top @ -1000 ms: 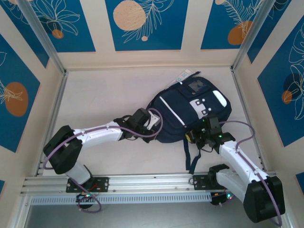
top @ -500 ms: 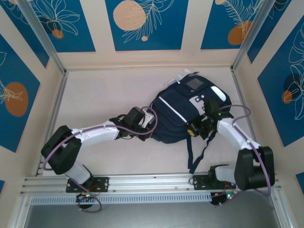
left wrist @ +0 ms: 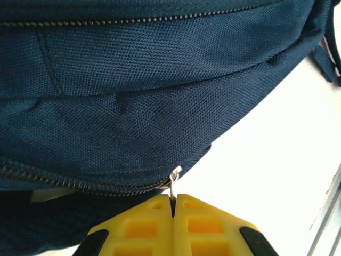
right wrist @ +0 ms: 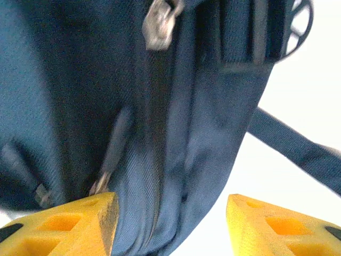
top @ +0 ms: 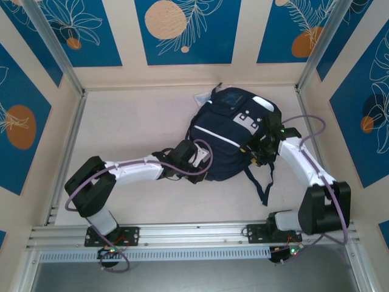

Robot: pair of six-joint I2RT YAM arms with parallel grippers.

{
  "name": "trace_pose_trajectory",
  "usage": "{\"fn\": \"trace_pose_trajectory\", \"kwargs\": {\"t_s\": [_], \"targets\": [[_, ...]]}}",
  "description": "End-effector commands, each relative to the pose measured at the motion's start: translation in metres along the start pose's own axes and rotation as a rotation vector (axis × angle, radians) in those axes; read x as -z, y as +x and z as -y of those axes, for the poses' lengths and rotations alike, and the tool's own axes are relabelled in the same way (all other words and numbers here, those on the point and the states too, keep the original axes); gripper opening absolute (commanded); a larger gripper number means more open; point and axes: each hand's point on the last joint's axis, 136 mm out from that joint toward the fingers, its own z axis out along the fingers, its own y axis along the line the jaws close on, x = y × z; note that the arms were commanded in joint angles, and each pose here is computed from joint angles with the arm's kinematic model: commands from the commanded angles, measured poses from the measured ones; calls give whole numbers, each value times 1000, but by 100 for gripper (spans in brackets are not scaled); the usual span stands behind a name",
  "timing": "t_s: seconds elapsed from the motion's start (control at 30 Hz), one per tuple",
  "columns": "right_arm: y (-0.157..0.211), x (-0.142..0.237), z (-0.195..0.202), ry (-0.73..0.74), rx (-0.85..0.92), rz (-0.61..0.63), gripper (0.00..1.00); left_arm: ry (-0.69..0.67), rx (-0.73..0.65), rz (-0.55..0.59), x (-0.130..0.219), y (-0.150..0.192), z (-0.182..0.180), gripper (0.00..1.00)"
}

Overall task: Pack the student bag
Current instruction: Zip the student bag at the center of the table.

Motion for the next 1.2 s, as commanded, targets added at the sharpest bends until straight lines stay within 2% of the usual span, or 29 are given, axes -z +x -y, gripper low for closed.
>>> {"fn": "trace_pose_trajectory", "kwargs": {"t_s": [0.0,0.17,0.33,0.6,0.73,0.8,0.93,1.17], "targets": [[35,8,7,-70,-133,-74,56,90,5,-28,-1,-3,25,0],[67,-2,-4,-226,-215,-141,58,114,0,-26,-1,-11,36,0],[82,-22,-6,-206,-218,-162,59,129,2,-33,-3,-8,42,0],[75,-45,-17,-189,-183,-125,57,156,-17,-31,1,-6,55,0],[79,-55,-15,-147,-166,-137,40,153,-17,-26,3,-5,55,0],[78,-59,-11,-129,-165,-130,22,143,-21,-28,5,-3,53,0],[75,-59,1,-98,-164,-103,1,104,-40,-35,7,2,46,0],[70,-54,21,-73,-182,-82,0,-46,-56,-65,11,14,12,0]]}}
